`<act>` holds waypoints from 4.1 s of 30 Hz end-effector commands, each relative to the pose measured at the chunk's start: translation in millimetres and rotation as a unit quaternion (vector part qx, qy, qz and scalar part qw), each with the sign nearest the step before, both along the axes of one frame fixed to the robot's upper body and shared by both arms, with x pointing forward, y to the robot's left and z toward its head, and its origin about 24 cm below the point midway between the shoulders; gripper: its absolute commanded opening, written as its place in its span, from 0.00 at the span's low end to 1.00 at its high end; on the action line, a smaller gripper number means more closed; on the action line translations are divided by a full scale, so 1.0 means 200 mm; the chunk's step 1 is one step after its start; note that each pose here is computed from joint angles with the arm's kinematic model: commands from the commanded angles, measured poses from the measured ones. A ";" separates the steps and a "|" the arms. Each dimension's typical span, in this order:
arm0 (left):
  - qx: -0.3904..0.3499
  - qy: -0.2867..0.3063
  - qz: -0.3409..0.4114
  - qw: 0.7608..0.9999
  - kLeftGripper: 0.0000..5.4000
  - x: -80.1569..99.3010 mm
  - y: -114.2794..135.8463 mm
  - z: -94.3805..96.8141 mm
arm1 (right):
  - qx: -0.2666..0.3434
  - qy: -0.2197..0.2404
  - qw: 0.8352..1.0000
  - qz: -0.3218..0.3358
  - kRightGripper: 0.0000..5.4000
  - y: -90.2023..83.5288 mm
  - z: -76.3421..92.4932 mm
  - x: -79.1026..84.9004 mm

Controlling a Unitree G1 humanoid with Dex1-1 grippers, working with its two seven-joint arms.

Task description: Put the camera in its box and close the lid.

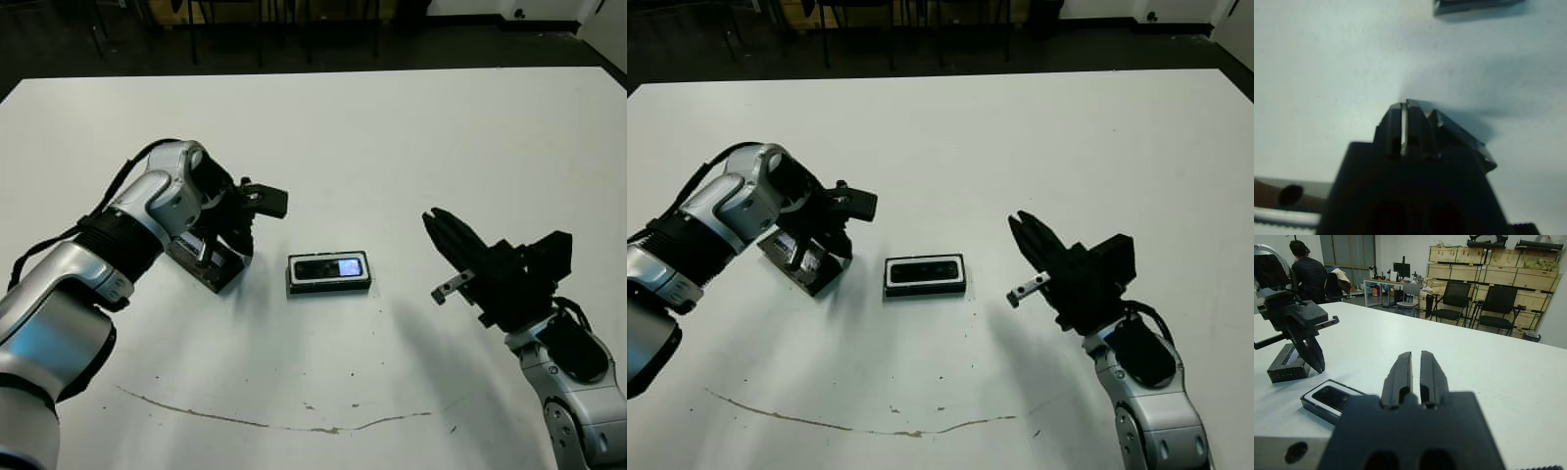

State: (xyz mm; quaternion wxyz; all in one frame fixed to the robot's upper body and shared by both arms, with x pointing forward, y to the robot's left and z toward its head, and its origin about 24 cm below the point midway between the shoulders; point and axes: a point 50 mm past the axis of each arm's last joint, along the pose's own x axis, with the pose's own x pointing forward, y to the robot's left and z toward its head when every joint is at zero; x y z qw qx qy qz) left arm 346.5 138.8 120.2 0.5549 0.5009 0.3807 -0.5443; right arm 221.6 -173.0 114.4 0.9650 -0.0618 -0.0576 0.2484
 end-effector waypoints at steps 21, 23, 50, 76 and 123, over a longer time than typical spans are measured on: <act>0.112 0.054 -0.036 0.992 0.00 -0.15 0.11 -0.03 | -0.008 0.026 1.000 -0.014 0.00 -0.01 -0.03 -0.03; 0.123 0.057 -0.049 0.990 0.00 -0.17 0.12 -0.04 | -0.006 0.034 0.999 -0.017 0.00 -0.01 -0.04 -0.04; 0.002 0.075 -0.072 0.995 0.00 -0.32 0.18 -0.01 | -0.008 0.034 0.999 -0.005 0.00 0.00 -0.06 -0.03; -0.503 -0.403 0.453 0.616 0.00 -0.79 0.31 0.19 | -0.001 0.037 0.999 0.007 0.00 0.00 -0.08 -0.03; -0.465 -0.312 0.603 0.568 1.00 -0.82 0.29 -0.19 | 0.030 0.063 0.997 0.019 0.00 0.03 -0.15 -0.04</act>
